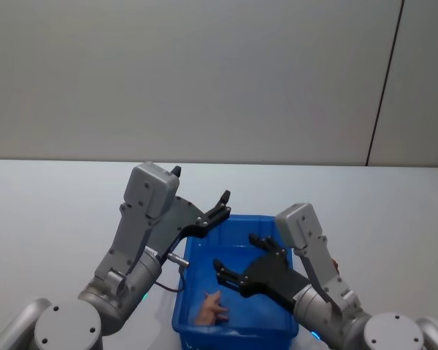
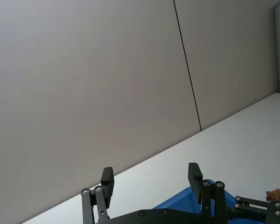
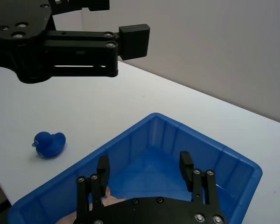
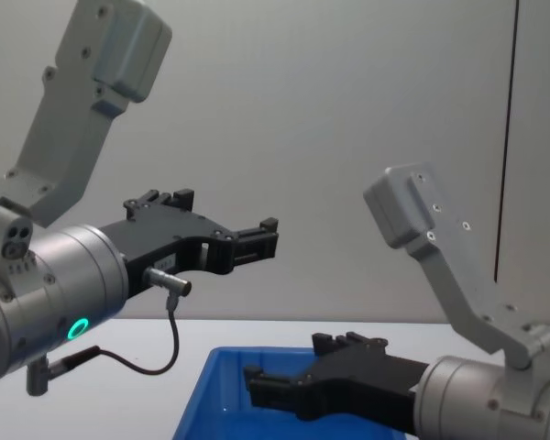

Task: Pick up the two dolls from the table and place them into the box.

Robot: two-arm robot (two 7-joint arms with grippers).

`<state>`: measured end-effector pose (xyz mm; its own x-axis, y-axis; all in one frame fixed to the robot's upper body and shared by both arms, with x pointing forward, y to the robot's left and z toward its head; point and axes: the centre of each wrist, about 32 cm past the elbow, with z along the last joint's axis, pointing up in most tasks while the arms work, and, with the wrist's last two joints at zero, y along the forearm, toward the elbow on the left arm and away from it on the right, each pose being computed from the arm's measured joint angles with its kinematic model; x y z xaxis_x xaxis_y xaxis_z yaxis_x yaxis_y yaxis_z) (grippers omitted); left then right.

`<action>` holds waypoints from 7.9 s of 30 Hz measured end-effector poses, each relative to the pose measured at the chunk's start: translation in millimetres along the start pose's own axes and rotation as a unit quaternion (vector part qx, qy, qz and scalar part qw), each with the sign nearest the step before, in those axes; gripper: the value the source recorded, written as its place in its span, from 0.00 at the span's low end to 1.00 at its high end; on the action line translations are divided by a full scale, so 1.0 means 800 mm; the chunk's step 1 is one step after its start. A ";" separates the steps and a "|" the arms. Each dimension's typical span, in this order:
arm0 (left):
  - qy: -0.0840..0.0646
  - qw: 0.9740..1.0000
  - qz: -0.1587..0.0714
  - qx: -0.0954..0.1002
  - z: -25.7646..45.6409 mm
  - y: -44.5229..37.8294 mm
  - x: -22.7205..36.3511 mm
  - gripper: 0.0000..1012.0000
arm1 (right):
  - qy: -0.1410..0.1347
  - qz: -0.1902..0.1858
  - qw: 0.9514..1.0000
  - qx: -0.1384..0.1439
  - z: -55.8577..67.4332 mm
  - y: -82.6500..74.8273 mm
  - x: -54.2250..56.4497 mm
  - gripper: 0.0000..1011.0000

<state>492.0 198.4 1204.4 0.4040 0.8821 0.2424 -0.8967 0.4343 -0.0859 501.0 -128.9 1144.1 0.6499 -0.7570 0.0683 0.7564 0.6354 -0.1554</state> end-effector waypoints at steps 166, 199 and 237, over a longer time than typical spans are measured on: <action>0.000 1.000 0.000 0.000 0.0000 0.000 0.0000 0.99 | 0.021 -0.201 0.979 0.036 0.009 -0.056 -0.016 0.99; 0.008 1.000 0.020 0.009 0.0009 0.011 0.0021 0.99 | 0.033 -0.269 0.962 0.032 -0.003 -0.109 -0.009 0.99; 0.079 0.977 0.129 0.151 -0.0214 0.093 0.0203 0.99 | 0.033 -0.274 0.961 0.031 -0.003 -0.113 -0.009 0.99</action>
<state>435.3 248.0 1185.5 0.1592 0.9826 0.0957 -0.9751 0.1414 0.1709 427.7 -181.4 1155.2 0.1477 -0.9872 0.0595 0.9880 0.1445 -0.0545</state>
